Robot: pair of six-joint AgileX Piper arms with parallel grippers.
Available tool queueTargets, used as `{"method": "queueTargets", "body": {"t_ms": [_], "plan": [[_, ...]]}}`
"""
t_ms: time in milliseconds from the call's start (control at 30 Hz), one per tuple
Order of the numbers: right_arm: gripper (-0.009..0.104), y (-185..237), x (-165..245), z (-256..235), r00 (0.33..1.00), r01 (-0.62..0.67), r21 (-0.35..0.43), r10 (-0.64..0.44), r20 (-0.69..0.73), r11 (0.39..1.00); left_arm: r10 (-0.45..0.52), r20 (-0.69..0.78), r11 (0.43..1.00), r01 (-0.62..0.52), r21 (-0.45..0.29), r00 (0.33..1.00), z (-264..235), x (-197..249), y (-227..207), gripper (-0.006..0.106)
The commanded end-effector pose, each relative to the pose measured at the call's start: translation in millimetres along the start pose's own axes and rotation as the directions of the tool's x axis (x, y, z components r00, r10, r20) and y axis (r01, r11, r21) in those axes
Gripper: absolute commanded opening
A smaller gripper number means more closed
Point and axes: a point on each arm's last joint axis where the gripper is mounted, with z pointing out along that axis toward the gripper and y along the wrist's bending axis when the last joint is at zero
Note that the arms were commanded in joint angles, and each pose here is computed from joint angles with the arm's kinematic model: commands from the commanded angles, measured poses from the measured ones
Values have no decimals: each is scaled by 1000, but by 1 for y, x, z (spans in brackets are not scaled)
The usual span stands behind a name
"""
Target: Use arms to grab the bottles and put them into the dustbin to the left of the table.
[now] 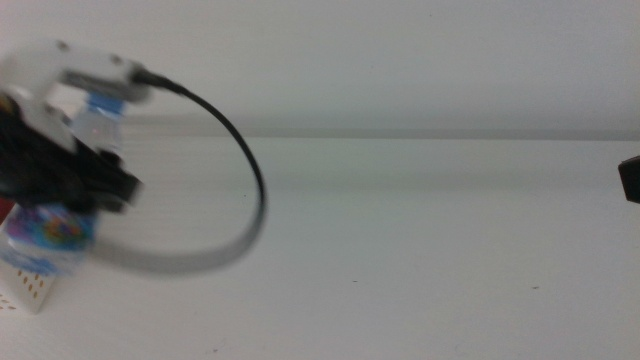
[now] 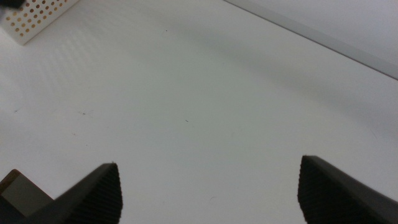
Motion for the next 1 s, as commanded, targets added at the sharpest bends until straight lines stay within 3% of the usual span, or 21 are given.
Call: {"method": "queueTargets", "body": {"t_ms": [0, 167, 433, 967], "plan": [[76, 0, -1, -2, 1000, 3, 1, -3, 11, 1000, 10, -24, 1000, -10, -12, 1000, -4, -14, 24, -2], [76, 0, -1, -2, 1000, 3, 1, -3, 11, 1000, -106, -113, 994, 106, -9, 988, 3, -34, 98, -2], [76, 0, -1, -2, 1000, 3, 1, -3, 11, 1000, -172, -161, 985, 173, -5, 972, 35, -36, 182, -2], [76, 0, -1, -2, 1000, 3, 1, -3, 11, 1000, -106, -188, 994, 110, 11, 976, 89, -38, 208, -2]]}}
